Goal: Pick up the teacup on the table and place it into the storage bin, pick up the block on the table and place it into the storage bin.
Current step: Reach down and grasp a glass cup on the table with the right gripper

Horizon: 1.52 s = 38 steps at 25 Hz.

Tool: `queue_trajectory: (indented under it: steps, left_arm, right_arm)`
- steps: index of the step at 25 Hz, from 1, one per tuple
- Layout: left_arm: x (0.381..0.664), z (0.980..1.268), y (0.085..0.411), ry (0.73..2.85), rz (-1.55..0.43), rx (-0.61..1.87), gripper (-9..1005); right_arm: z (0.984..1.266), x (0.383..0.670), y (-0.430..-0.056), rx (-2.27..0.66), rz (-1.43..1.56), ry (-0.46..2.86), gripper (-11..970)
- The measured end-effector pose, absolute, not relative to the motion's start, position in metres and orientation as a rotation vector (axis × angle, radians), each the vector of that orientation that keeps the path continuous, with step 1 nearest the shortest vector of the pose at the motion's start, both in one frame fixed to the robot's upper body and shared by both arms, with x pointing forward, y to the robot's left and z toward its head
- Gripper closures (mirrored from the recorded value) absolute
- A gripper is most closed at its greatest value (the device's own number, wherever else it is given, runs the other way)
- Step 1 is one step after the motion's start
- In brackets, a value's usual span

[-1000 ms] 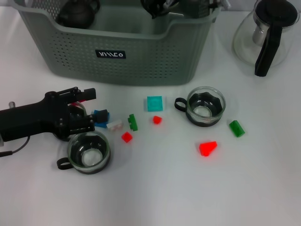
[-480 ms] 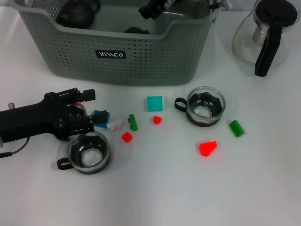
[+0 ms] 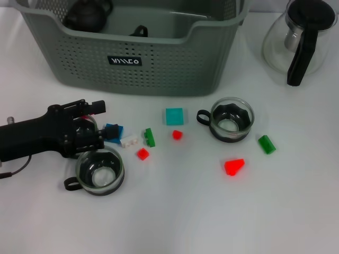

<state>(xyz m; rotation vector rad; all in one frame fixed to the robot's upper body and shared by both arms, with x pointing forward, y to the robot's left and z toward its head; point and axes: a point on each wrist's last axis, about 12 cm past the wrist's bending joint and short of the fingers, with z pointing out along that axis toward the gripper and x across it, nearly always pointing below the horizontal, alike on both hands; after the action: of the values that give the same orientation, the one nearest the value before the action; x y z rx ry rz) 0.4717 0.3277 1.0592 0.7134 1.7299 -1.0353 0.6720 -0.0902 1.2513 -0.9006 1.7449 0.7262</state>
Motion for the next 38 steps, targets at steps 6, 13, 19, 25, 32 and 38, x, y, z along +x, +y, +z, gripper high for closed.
queue_trajectory:
  steps: [6,13,19,25,32,38]
  left_arm:
    - [0.473,1.060,0.328,1.729,-1.032,0.714,211]
    - [0.473,1.059,0.328,1.736,-1.027,0.716,211]
    - [0.472,1.059,0.329,1.739,-1.025,0.714,211]
    - [0.472,1.058,0.329,1.743,-1.022,0.712,211]
    - [0.473,1.057,0.329,1.751,-1.014,0.708,210]
    - [0.472,1.055,0.330,1.759,-1.008,0.700,210]
  right_arm:
    - [1.247,0.634,-0.147,-0.864,1.104,1.431,125]
    - [1.213,0.581,-0.190,-1.123,1.241,1.267,133]
    - [1.197,0.553,-0.205,-1.408,1.246,1.332,134]
    - [1.182,0.554,-0.203,-1.615,1.163,1.580,133]
    - [1.173,0.569,-0.191,-1.702,1.003,1.865,133]
    - [1.164,0.575,-0.174,-1.813,0.839,1.998,133]
